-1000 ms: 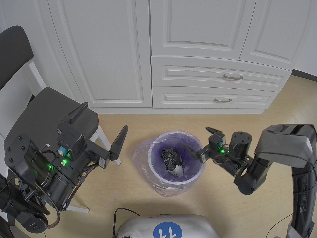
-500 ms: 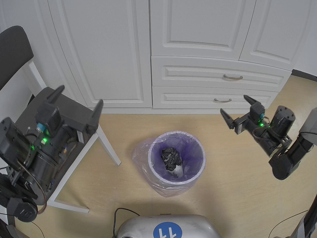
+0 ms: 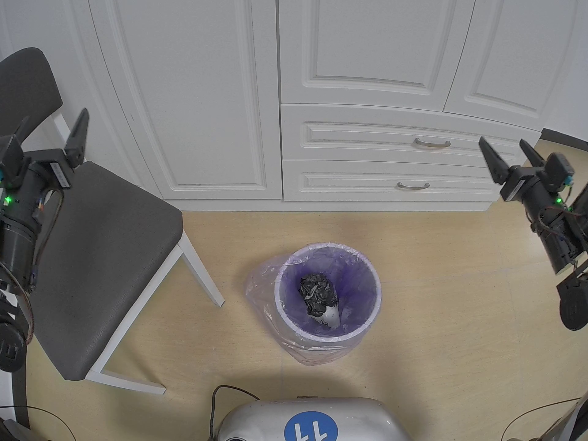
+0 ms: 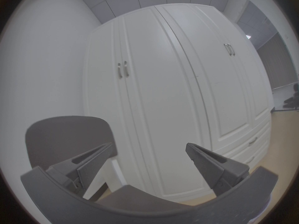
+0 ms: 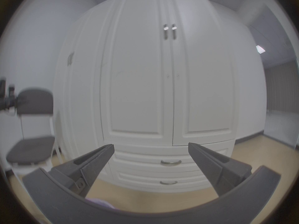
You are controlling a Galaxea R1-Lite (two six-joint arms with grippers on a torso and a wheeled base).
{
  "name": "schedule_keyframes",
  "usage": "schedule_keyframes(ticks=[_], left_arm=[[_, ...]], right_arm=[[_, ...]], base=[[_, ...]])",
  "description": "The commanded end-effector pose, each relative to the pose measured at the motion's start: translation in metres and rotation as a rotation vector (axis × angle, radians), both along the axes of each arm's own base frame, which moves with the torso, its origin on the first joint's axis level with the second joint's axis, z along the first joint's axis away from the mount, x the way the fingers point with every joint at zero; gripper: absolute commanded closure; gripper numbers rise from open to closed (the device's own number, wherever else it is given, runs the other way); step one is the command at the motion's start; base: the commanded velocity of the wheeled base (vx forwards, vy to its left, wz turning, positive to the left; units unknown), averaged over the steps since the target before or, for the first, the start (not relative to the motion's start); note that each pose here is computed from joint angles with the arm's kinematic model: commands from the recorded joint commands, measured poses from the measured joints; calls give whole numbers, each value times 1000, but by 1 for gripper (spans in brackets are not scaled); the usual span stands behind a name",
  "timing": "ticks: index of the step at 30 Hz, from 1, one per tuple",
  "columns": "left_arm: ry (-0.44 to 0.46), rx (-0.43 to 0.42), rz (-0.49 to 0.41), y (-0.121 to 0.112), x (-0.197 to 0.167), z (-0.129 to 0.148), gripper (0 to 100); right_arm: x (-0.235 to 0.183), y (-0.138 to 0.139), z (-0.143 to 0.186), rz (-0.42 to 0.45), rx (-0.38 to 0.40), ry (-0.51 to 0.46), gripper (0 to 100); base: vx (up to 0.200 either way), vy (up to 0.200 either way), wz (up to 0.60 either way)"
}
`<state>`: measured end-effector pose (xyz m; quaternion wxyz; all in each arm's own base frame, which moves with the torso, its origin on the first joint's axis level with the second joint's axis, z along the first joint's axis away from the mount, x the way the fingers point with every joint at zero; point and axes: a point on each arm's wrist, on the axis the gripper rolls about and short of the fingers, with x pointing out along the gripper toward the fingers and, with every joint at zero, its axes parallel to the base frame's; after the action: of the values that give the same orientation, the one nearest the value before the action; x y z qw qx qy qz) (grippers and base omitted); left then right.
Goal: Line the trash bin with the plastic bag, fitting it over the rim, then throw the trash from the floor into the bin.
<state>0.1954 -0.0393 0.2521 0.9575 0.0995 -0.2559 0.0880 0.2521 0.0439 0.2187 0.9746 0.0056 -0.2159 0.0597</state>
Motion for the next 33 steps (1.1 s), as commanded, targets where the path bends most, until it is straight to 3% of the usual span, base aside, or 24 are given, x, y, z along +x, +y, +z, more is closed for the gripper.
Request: schedule_keyframes(ticks=[1, 4, 7, 13, 21, 26, 33], left_arm=[[-110, -30, 98, 26, -40, 44, 0], [-71, -36, 85, 28, -60, 52, 0], [-22, -50, 68, 34, -100, 67, 0], [29, -72, 53, 42, -163, 69, 0], [33, -85, 105, 50, -224, 57, 0], [10, -94, 166, 51, -252, 47, 0], [32, -91, 172, 53, -290, 44, 0]], right_arm=[[-52, -16, 63, -9, 157, -223, 0], [-70, -19, 85, -14, 151, -216, 0], [-116, -25, 124, -2, 142, -158, 0], [-189, -36, 139, -8, 134, -86, 0], [-271, -49, 102, -31, 144, -148, 0], [-321, -51, 69, -85, 123, -119, 0], [-361, -52, 26, -34, 89, -80, 0]], base=[[0, 0, 0], [0, 0, 0], [0, 0, 0], [0, 0, 0], [0, 0, 0], [0, 0, 0], [0, 0, 0]])
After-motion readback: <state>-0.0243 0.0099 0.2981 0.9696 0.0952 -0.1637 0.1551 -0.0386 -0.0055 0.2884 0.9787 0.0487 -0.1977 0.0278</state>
